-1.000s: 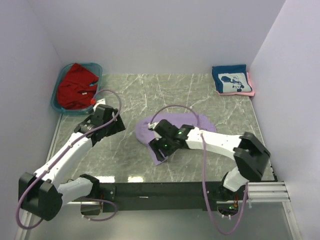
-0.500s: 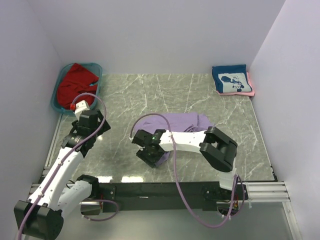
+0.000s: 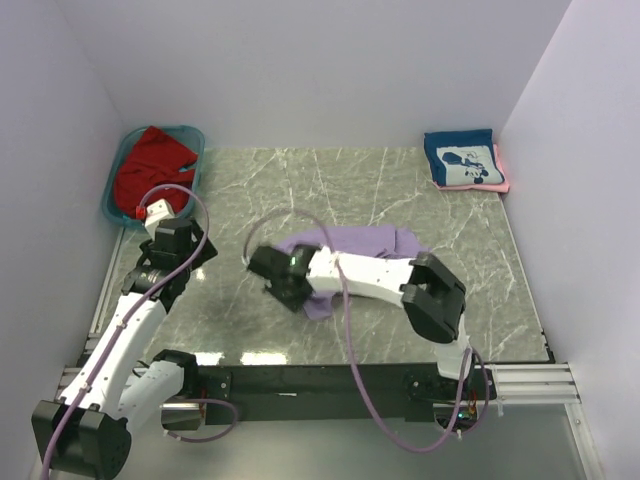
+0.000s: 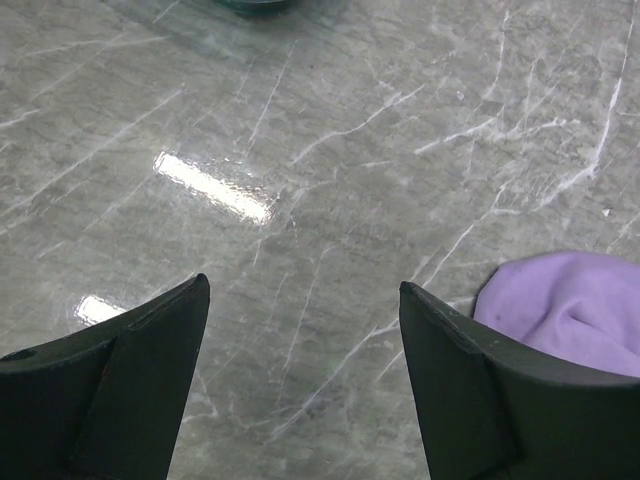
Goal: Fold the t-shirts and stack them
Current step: Flatten the tshirt out
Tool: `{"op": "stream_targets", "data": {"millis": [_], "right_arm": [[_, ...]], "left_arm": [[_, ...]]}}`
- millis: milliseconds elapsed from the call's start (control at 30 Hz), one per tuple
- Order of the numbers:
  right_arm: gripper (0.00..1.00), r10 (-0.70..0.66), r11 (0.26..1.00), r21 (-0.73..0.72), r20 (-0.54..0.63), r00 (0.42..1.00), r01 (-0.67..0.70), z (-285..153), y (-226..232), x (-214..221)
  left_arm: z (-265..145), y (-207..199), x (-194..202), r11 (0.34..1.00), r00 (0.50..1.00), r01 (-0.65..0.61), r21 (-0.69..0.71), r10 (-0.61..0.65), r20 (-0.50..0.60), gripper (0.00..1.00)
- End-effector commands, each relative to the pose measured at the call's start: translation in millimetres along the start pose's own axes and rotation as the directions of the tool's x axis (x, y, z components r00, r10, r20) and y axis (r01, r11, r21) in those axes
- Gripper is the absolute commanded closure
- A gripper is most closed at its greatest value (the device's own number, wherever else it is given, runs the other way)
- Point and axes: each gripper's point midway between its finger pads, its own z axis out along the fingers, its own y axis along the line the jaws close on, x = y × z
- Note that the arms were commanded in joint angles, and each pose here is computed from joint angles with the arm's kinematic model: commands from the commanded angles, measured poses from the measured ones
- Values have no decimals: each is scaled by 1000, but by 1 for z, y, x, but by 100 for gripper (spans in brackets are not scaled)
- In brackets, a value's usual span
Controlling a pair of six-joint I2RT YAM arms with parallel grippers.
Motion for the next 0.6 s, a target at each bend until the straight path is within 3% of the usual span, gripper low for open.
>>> {"op": "stream_targets", "data": {"millis": [0,67,100,200,267,367,567], "right_arm": [[100,113,986,75,348,931,-147,-122,-67,-86],[100,194,953,131,430,882,-273,-169,-119,-93],[100,272,907,133,539,797,-399,-216,-169,-98],[100,372,779,134,687,624,-613,-291,-255,-69],[100,391,718,122,744,542,-685,-321,-282,-46],[100,405,646,142,769,495,-750,-334,-312,-6],[100,423,581,107,807,411,-807,-332,-329,45]], "left_arm": [[-4,-3,-15,1000,998,11,21,-12,61,18],[-4,-4,-14,999,998,6,31,-8,60,17],[-5,-7,-15,999,998,2,49,-5,63,17],[-6,-13,-14,996,998,-14,89,9,60,16],[-5,-24,-11,988,999,-21,151,14,45,15],[-4,-44,2,966,999,-35,256,40,-13,14],[-13,-96,26,907,987,5,421,62,-145,10]]}}
